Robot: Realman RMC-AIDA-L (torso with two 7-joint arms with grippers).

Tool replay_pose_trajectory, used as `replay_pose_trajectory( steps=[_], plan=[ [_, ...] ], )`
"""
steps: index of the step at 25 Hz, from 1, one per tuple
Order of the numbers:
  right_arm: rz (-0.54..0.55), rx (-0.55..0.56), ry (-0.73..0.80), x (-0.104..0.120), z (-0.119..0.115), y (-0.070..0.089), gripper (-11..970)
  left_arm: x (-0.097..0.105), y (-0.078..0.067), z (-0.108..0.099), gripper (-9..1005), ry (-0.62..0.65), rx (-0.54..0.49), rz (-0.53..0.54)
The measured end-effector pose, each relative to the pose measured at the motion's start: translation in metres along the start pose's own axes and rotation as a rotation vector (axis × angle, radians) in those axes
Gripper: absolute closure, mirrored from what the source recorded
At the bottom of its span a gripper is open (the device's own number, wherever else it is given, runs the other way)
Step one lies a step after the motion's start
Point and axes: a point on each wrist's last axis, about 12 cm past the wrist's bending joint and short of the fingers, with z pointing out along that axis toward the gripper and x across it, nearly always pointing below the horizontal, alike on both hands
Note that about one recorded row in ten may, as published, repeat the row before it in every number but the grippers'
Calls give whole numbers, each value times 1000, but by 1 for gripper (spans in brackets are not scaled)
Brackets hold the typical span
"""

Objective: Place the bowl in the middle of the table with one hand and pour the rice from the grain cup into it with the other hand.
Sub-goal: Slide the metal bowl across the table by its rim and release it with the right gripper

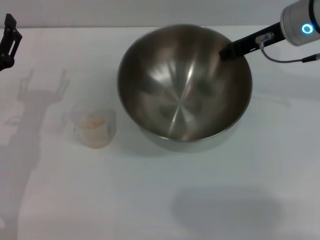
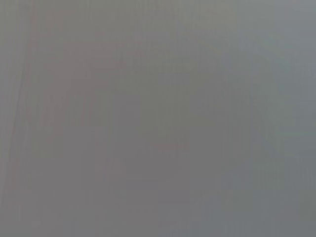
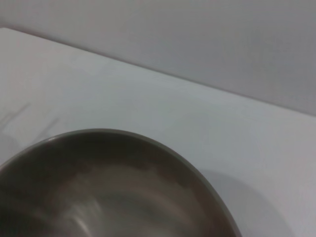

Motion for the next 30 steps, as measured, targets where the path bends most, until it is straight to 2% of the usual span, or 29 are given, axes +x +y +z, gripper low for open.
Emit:
replay_pose_trajectory(
  steps=[7,18,30],
  plan=[
    [25,-69,19,9,14,2,944,0,0,0,158,0,2,0],
    [66,-82,71,24,32,-1,941,0,0,-2,158,2,4,1],
    [65,-96,82,24,39,4,939,0,-1,-3,159,1,5,-1]
  ],
)
